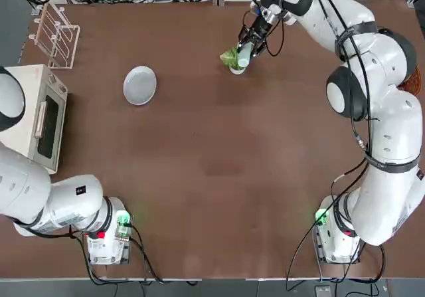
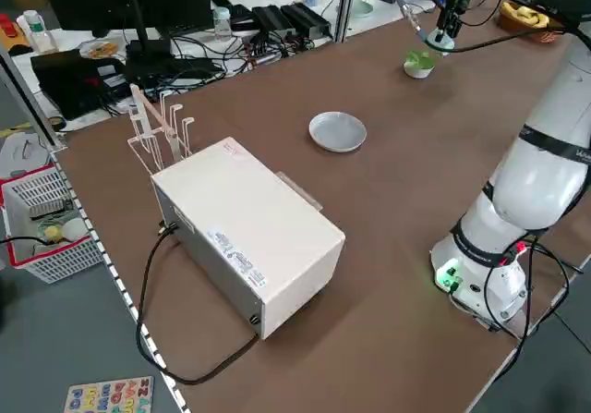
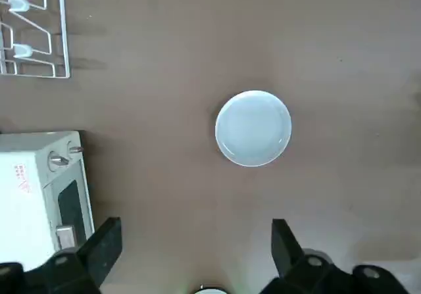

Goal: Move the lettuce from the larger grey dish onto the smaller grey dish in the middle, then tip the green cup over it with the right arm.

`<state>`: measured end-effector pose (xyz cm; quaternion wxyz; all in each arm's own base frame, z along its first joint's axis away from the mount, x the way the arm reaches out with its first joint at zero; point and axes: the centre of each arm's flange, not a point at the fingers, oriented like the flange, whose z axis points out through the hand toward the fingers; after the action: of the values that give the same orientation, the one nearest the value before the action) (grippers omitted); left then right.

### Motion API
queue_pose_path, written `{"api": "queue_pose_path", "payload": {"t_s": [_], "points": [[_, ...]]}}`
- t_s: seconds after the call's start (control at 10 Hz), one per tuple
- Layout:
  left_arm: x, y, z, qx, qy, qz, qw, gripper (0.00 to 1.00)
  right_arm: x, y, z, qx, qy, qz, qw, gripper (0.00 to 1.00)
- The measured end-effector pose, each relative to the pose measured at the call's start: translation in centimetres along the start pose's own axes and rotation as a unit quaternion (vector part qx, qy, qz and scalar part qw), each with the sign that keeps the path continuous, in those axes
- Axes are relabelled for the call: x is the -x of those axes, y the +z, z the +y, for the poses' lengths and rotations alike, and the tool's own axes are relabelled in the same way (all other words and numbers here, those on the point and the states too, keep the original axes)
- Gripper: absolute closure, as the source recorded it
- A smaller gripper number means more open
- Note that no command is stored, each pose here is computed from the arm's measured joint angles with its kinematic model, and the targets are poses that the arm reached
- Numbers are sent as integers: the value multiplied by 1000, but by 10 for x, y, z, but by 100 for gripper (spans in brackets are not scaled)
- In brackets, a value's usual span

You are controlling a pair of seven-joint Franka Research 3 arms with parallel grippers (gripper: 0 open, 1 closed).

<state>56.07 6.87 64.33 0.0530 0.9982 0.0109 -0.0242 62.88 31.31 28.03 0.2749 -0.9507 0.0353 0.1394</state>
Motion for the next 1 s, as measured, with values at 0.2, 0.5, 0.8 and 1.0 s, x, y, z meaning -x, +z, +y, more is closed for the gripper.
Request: {"api": "queue_pose_path", "payload": {"t_s": [0.2, 0.5, 0.8, 1.0], "points": [[-1, 0, 13, 0, 11, 0, 1000, 0, 0, 0, 0, 0, 18, -2, 1000, 31], [-3, 2, 46, -12, 27, -1, 1000, 0, 0, 0, 1, 0, 46, -4, 999, 31], [-6, 2, 69, -53, 33, 14, 998, 0, 0, 3, 2, 2, 94, -7, 996, 31], [-10, 0, 69, -56, 34, 26, 998, 0, 1, 8, 5, 5, 118, -17, 993, 31]]}}
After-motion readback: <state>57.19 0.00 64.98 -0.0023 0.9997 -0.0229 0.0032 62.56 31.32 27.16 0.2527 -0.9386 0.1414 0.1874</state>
